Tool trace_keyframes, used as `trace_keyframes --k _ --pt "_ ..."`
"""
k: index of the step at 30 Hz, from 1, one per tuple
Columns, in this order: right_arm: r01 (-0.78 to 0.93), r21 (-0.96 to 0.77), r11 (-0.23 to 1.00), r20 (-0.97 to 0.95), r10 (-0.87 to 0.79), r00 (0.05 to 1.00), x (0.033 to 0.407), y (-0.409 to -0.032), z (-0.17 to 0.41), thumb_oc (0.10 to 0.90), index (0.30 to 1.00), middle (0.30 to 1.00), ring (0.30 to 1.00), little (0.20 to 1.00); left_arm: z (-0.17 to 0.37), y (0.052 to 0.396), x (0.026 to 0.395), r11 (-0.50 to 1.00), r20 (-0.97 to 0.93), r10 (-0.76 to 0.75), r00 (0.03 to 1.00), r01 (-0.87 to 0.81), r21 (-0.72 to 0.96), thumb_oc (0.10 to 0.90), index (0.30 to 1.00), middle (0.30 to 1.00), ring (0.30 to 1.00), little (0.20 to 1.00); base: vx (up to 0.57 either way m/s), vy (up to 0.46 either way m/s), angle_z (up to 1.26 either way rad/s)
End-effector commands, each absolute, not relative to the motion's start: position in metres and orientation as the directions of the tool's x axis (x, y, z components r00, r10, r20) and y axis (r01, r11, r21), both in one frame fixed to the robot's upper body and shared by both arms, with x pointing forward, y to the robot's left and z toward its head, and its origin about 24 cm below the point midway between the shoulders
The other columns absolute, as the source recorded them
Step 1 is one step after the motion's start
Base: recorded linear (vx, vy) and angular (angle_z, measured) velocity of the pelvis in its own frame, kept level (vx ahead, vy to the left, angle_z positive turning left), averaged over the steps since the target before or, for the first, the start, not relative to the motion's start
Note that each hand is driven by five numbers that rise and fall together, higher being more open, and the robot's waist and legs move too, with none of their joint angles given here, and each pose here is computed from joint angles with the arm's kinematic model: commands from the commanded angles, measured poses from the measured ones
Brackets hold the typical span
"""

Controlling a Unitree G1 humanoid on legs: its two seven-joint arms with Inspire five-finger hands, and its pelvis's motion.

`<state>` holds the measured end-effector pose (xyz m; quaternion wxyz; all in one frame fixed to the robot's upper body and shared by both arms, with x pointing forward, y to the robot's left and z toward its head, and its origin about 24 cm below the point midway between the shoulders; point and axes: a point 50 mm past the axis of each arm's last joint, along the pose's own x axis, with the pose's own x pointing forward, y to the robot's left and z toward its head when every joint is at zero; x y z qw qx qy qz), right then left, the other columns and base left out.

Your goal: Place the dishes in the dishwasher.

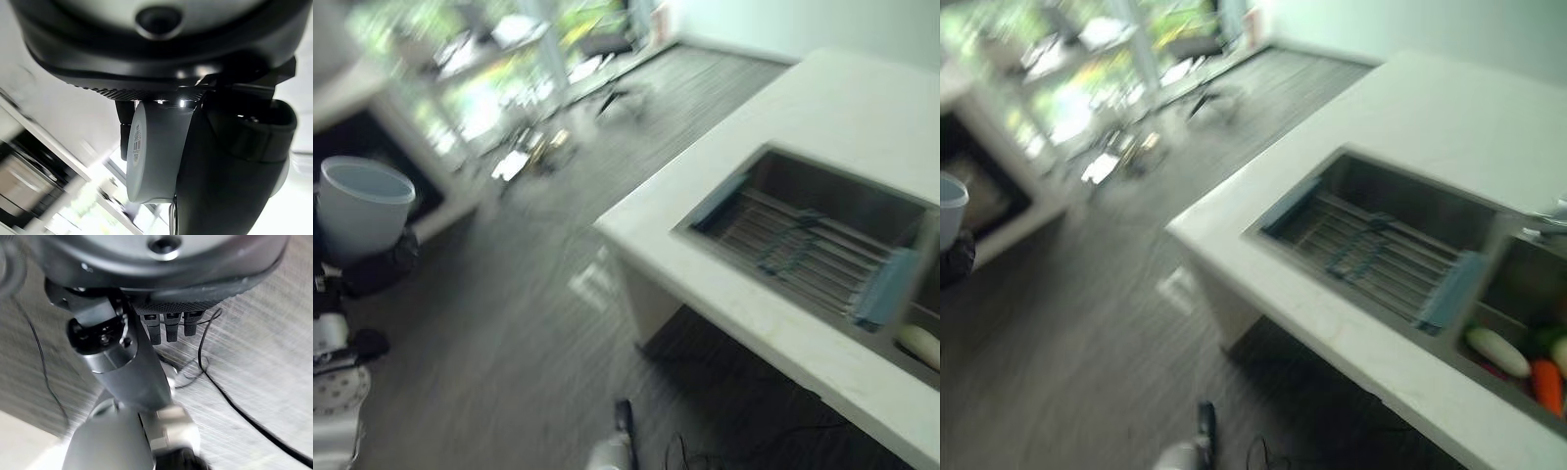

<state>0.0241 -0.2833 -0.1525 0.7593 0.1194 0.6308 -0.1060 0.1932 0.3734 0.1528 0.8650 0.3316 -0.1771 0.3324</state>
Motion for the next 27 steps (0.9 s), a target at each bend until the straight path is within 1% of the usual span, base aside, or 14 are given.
trace_keyframes --k 1,5,8,11,12,13,15,16,17,19,20,21,23,27 --pt "0.38 0.132 0.915 -0.954 0.013 0.301 0.044 -0.28 -0.151 0.8 0.9 0.9 0.9 0.9 0.231 0.359 0.197 0.529 0.804 0.228 0.55 -0.763 0.371 0.4 0.3 0.3 0.3 0.3 -0.13 0.315 1.72" --pt "0.4 0.111 0.91 -0.951 -0.02 0.308 0.045 -0.277 -0.153 0.8 0.9 0.9 0.9 0.9 0.229 0.346 0.205 0.602 0.78 0.203 0.592 -0.704 0.377 0.4 0.3 0.3 0.3 0.3 -0.03 0.308 0.91" --pt "0.385 0.098 0.918 -0.948 -0.032 0.317 0.052 -0.27 -0.155 0.8 0.9 0.9 0.9 0.9 0.215 0.334 0.214 0.651 0.728 0.187 0.66 -0.638 0.412 0.4 0.3 0.3 0.3 0.3 0.01 0.376 0.19" --pt "0.363 0.1 0.926 -0.936 -0.037 0.35 0.064 -0.258 -0.156 0.8 0.9 0.9 0.9 0.9 0.205 0.318 0.223 0.69 0.704 0.153 0.694 -0.585 0.426 0.4 0.3 0.3 0.3 0.3 0.07 0.284 0.11" --pt "0.362 0.112 0.926 -0.929 -0.032 0.369 0.072 -0.251 -0.156 0.8 0.9 0.9 0.9 0.9 0.199 0.306 0.229 0.714 0.696 0.128 0.707 -0.553 0.43 0.4 0.3 0.3 0.3 0.3 0.08 0.218 0.15" --pt "0.358 0.113 0.927 -0.927 -0.031 0.373 0.074 -0.249 -0.156 0.8 0.9 0.9 0.9 0.9 0.198 0.304 0.231 0.718 0.693 0.122 0.71 -0.545 0.432 0.4 0.3 0.3 0.3 0.3 0.1 0.178 0.25" --pt "0.382 0.139 0.914 -0.917 -0.027 0.399 0.076 -0.241 -0.156 0.8 0.9 0.9 0.9 0.9 0.192 0.281 0.245 0.768 0.697 0.028 0.716 -0.462 0.444 0.4 0.3 0.3 0.3 0.3 0.0 0.04 0.82" --pt "0.378 0.14 0.915 -0.913 -0.028 0.407 0.076 -0.238 -0.157 0.8 0.9 0.9 0.9 0.9 0.192 0.272 0.25 0.779 0.701 -0.006 0.713 -0.436 0.451 0.4 0.3 0.3 0.3 0.3 -0.02 -0.024 2.13" --pt "0.381 0.139 0.914 -0.914 -0.031 0.406 0.076 -0.238 -0.157 0.8 0.9 0.9 0.9 0.9 0.192 0.264 0.254 0.779 0.704 -0.035 0.709 -0.422 0.463 0.4 0.3 0.3 0.3 0.3 0.09 -0.055 2.65" --pt "0.402 0.126 0.907 -0.929 -0.034 0.369 0.065 -0.24 -0.159 0.8 0.9 0.9 0.9 0.9 0.194 0.254 0.26 0.777 0.707 -0.075 0.704 -0.403 0.483 0.4 0.3 0.3 0.3 0.3 0.15 -0.133 2.15" --pt "0.388 0.107 0.915 -0.946 -0.026 0.322 0.053 -0.246 -0.161 0.8 0.9 0.9 0.9 0.9 0.195 0.253 0.261 0.766 0.697 -0.087 0.712 -0.399 0.504 0.4 0.3 0.3 0.3 0.3 0.16 -0.204 1.13" --pt "0.374 0.104 0.921 -0.95 -0.019 0.312 0.05 -0.248 -0.162 0.8 0.9 0.9 0.9 0.9 0.194 0.253 0.261 0.758 0.692 -0.089 0.716 -0.403 0.514 0.4 0.3 0.3 0.3 0.3 0.15 -0.236 0.93" --pt "0.364 0.109 0.925 -0.948 -0.013 0.319 0.05 -0.252 -0.161 0.8 0.9 0.9 0.9 0.9 0.196 0.251 0.259 0.749 0.693 -0.095 0.715 -0.407 0.523 0.4 0.3 0.3 0.3 0.3 0.07 -0.148 0.73" --pt "0.332 0.118 0.936 -0.932 -0.011 0.361 0.061 -0.255 -0.158 0.8 0.9 0.9 0.9 0.9 0.199 0.257 0.254 0.735 0.703 -0.074 0.707 -0.438 0.518 0.4 0.3 0.3 0.3 0.3 0.03 -0.092 0.36"
